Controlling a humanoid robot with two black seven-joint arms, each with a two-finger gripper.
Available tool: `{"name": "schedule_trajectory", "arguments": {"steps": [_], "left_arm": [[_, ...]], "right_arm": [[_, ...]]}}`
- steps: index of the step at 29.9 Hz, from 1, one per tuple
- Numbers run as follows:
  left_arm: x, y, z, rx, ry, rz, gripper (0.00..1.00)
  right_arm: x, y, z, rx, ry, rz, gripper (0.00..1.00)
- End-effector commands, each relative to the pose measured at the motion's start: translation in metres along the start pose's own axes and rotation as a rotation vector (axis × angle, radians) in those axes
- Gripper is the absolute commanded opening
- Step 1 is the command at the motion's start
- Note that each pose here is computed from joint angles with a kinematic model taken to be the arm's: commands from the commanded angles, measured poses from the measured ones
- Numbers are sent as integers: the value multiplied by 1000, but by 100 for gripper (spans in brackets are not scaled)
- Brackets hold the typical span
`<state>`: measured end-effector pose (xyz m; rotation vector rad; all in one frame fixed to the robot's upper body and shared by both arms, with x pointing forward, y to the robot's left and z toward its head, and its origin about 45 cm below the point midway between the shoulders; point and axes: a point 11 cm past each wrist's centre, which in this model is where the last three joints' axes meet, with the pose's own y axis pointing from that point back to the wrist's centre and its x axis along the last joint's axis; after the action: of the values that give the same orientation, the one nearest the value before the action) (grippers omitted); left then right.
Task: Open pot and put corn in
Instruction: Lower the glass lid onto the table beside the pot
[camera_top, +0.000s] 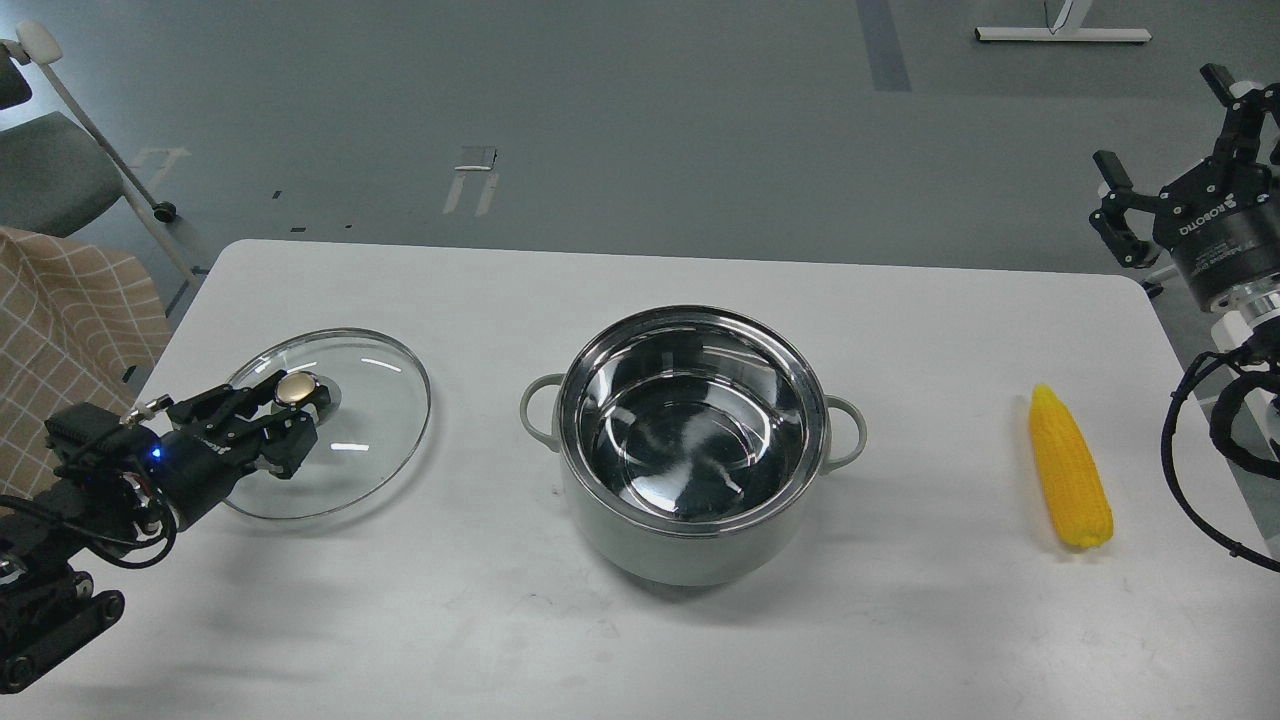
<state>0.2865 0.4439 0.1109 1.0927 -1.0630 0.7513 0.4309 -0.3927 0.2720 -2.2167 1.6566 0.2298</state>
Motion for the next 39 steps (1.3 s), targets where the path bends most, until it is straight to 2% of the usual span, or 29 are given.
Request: {"name": "schedule_trajectory", "arguments": {"steps": [1,4,17,19,20,21,32,36,39], "left_arm": [[0,0,0,1,1,1,41],[-2,1,0,3,4,-3,47],[-11,8,-2,21,24,-20,48],[-14,10,-2,23,27,-26,55],[-15,10,-2,23,27,-26,67],[-15,10,-2,23,27,-26,71],[-13,10,-3,24,26,-23,80],[3,5,-7,29,23,13,84],[51,-5,-20,52,46,117,91]], "right_arm": [[0,0,0,0,-1,0,100],[0,0,0,-1,-1,0,100],[0,0,0,0,-1,0,100],[0,0,0,-1,-1,0,100],[0,0,0,0,1,0,100],[0,0,-1,0,1,-1,100],[0,-1,0,0,0,-1,100],[-1,-1,-1,0,1,-2,100],[0,0,-2,3,2,-1,100]]}}
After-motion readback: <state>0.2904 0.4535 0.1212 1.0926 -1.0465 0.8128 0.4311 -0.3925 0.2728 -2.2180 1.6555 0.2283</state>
